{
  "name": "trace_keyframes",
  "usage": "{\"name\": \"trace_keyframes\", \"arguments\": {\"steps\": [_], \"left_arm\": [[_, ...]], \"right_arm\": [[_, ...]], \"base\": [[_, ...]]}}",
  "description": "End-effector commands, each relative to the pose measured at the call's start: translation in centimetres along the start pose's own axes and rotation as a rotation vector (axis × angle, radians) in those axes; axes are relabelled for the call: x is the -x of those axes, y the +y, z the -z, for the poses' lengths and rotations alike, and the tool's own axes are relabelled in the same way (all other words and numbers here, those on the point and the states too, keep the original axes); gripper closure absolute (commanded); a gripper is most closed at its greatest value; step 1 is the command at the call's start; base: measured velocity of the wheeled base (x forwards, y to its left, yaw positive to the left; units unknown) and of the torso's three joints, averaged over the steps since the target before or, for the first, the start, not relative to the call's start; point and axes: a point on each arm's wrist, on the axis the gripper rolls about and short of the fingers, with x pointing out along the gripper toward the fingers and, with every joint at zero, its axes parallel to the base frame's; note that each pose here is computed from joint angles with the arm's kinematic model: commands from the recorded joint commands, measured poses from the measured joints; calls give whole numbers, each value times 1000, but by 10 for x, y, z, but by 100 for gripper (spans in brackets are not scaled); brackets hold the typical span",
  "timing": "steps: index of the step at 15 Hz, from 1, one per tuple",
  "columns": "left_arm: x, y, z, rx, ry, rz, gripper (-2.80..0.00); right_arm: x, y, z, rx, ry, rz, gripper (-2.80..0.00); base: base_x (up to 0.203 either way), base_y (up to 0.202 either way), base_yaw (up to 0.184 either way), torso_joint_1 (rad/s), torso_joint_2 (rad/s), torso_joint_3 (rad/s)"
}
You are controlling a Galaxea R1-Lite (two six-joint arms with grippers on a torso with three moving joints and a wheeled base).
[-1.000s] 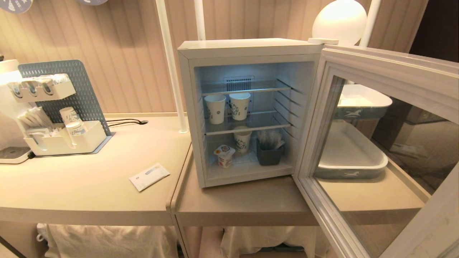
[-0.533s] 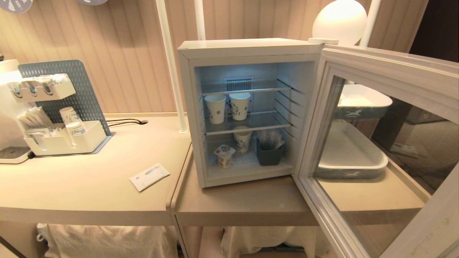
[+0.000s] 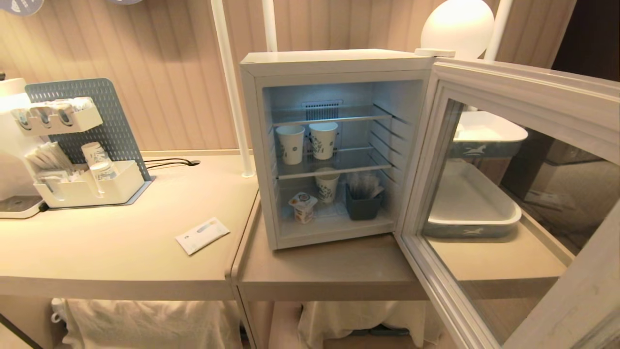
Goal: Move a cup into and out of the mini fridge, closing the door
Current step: Take the yoghurt out of the freezer
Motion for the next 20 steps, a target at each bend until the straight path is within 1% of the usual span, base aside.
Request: {"name": "trace_keyframes", "arguments": {"steps": [1, 8, 13, 20], "left_arm": [[0, 0, 0, -1, -3, -1, 0], [0, 0, 0, -1, -1, -1, 0], [0, 0, 0, 1, -2, -1, 0], [0, 0, 0, 6, -3, -1, 0]], "right_arm": [[0, 0, 0, 0, 1, -1, 0], [0, 0, 0, 0, 1, -1, 0], [0, 0, 0, 0, 1, -1, 0], [0, 0, 0, 0, 1, -1, 0]], "base": [[-172, 0, 7, 2, 2, 0], [-182, 0, 0, 3, 2, 3], [-10, 14, 1, 1, -2, 2], [0, 185, -3, 3, 3, 2]]}}
